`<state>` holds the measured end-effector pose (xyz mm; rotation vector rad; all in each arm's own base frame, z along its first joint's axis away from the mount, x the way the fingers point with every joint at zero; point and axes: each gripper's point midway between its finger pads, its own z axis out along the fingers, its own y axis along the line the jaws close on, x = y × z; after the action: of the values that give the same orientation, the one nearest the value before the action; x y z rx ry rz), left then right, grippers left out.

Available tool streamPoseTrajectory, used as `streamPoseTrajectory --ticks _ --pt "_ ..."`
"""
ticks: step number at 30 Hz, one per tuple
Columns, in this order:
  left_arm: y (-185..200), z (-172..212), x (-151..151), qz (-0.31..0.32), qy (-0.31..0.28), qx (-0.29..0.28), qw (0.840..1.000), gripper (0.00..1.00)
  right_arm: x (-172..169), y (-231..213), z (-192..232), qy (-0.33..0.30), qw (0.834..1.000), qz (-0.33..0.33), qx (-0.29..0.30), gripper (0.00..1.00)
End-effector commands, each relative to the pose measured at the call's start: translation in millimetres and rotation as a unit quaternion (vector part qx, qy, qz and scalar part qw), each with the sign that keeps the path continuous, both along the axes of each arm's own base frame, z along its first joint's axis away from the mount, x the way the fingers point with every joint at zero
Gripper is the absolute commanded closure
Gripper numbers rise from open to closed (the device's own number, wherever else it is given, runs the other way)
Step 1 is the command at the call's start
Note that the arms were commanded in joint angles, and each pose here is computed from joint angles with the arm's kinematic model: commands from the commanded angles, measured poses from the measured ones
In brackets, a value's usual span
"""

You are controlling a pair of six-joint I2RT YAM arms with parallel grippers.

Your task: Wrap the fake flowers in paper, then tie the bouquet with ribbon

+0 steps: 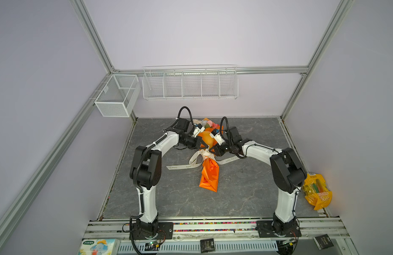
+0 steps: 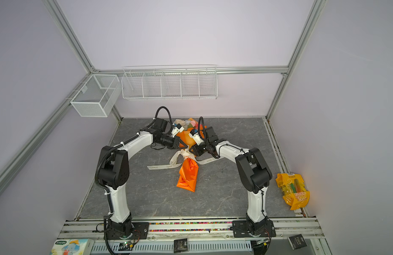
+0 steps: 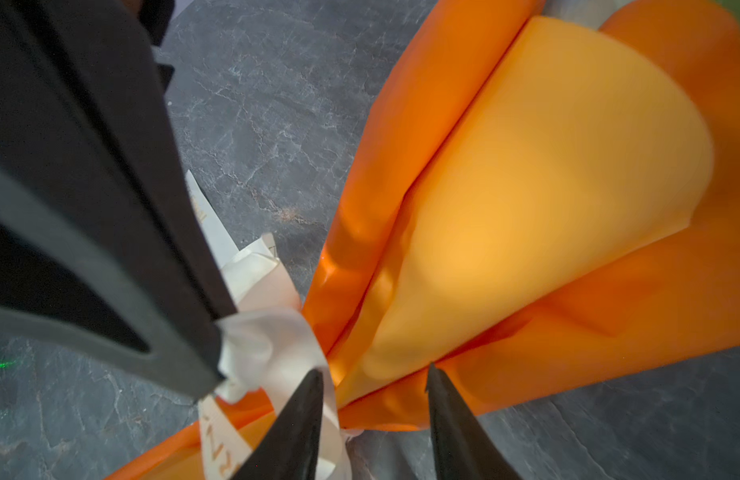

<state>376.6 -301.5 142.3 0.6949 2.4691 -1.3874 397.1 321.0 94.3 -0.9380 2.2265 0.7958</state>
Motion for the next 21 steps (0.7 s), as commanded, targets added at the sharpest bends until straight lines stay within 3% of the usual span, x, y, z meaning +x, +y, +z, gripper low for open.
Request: streamPoseTrajectory --ticks 1,10,12,16,21 --pt "1 13 -1 -0.013 -0.016 -0.009 1.000 0.98 -7 11 9 -0.013 0.998 0.049 0.029 0.56" --pt "2 13 0 -0.009 -0.017 -0.006 1.000 0.98 -18 16 8 0.006 0.996 0.077 0.050 0.54" --pt "4 10 1 -0.006 -0.016 0.000 1.000 0.98 -11 7 3 -0.004 0.998 0.048 0.027 0.54" --pt "5 10 2 -0.004 -0.015 0.000 1.000 0.98 0 -11 14 -0.032 0.998 0.005 0.045 0.54" --pt "6 9 1 -0.005 -0.014 0.001 1.000 0.98 -4 -7 27 -0.027 0.997 0.017 0.067 0.54"
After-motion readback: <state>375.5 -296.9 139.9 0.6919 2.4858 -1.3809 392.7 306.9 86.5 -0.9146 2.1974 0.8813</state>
